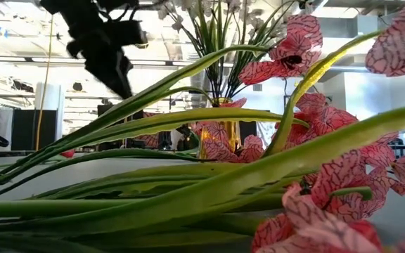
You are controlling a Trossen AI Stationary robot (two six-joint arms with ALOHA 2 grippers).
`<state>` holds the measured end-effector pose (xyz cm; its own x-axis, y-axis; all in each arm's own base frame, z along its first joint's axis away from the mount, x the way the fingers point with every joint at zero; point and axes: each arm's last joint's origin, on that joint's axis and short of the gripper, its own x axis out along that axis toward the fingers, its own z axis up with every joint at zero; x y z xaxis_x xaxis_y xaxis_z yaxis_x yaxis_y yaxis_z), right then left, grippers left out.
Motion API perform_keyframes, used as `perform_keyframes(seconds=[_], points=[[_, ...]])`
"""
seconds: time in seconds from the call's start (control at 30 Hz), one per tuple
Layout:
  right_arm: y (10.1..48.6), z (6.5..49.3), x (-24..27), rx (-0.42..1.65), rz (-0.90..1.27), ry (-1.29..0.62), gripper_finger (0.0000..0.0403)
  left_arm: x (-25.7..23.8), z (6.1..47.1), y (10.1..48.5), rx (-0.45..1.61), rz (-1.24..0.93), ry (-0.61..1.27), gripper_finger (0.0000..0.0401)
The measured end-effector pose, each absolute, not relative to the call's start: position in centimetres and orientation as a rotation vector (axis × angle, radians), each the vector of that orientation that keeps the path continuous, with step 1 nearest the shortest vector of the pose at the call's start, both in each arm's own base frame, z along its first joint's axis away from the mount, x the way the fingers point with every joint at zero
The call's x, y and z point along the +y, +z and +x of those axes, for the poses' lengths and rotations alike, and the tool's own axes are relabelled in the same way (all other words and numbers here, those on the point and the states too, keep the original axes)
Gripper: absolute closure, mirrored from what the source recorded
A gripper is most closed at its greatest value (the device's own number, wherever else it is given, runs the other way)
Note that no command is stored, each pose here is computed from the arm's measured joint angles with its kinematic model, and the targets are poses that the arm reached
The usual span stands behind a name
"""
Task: Sort flowers into vase by color
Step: Put the top white flower into the yellow flower vase
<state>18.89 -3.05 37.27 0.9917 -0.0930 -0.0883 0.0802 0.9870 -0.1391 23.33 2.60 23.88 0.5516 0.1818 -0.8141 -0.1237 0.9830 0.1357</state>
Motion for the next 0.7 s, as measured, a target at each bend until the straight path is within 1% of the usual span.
perform_keyframes(seconds=[0.13, 0.37, 0.53, 0.7], points=[[37.2, 18.9, -3.0, 0.096, -0.136, -0.087, 0.0155, 4.3, 22.3, 23.4, 1.084, 0.109, 0.237, 0.0225], [37.1, 18.9, -3.0, 0.113, -0.134, -0.086, 0.0155, 8.5, 20.8, 23.2, 1.142, 0.101, 0.323, 0.0225], [36.8, 18.8, -3.0, 0.139, -0.134, -0.084, 0.0155, 11.8, 19.4, 23.4, 1.137, 0.067, 0.404, 0.0225], [36.8, 18.8, -3.0, 0.142, -0.149, -0.082, 0.0155, 15.5, 18.2, 23.5, 1.050, 0.026, 0.511, 0.0225]])
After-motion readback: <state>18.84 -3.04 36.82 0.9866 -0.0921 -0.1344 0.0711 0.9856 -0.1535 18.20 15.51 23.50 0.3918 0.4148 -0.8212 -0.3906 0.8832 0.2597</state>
